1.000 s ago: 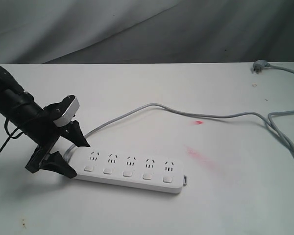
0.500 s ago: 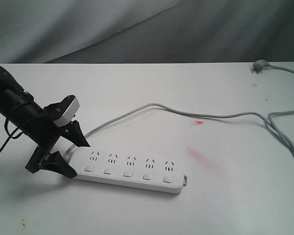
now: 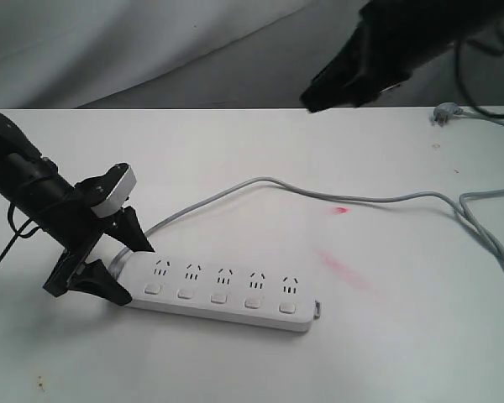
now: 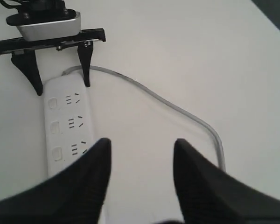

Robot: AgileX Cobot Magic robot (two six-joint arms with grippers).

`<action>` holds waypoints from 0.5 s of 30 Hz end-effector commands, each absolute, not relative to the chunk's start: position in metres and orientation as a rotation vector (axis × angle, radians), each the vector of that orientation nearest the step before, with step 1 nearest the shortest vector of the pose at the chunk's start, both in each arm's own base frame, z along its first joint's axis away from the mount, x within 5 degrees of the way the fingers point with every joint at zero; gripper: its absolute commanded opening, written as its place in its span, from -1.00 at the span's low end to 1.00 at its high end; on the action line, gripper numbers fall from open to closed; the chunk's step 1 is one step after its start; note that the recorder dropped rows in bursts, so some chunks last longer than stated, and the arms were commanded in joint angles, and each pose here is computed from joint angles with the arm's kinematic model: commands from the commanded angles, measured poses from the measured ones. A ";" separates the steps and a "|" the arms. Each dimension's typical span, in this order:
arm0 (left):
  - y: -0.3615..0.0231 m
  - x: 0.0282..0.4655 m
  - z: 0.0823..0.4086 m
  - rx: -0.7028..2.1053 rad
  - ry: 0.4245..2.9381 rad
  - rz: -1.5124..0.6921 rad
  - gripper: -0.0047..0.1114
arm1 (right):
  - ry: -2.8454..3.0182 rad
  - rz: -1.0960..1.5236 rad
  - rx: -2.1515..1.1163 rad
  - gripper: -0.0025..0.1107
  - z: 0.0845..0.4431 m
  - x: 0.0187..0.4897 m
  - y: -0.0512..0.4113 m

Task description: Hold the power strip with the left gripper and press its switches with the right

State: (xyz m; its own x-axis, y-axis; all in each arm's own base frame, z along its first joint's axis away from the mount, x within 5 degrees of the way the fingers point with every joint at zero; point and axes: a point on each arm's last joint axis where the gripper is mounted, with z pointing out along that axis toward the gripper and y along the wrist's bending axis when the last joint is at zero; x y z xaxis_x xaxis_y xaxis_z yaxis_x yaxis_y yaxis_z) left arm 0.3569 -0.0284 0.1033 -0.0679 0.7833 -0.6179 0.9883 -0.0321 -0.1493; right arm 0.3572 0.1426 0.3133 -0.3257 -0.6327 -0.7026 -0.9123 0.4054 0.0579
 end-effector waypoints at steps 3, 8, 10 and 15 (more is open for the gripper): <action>-0.031 0.358 0.105 1.867 1.885 -0.809 -0.31 | 2.086 0.570 -1.305 0.27 0.241 0.381 0.210; -0.031 0.358 0.105 1.867 1.885 -0.809 -0.31 | 2.122 0.564 -1.374 0.31 0.185 0.379 0.250; -0.031 0.358 0.105 1.867 1.885 -0.809 -0.31 | 2.138 0.581 -1.403 0.31 0.171 0.375 0.260; -0.031 0.358 0.105 1.867 1.885 -0.809 -0.31 | 2.023 0.604 -1.586 0.31 0.161 0.360 0.281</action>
State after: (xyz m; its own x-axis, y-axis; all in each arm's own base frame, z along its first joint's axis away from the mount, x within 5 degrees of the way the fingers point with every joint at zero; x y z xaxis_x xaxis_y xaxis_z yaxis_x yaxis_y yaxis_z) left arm 0.3569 -0.0284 0.1033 -0.0679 0.7833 -0.6179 0.9883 -0.0321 -0.1493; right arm 0.3658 0.2704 0.1579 -0.2916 -0.7413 -0.6045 -0.9483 0.3067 0.0813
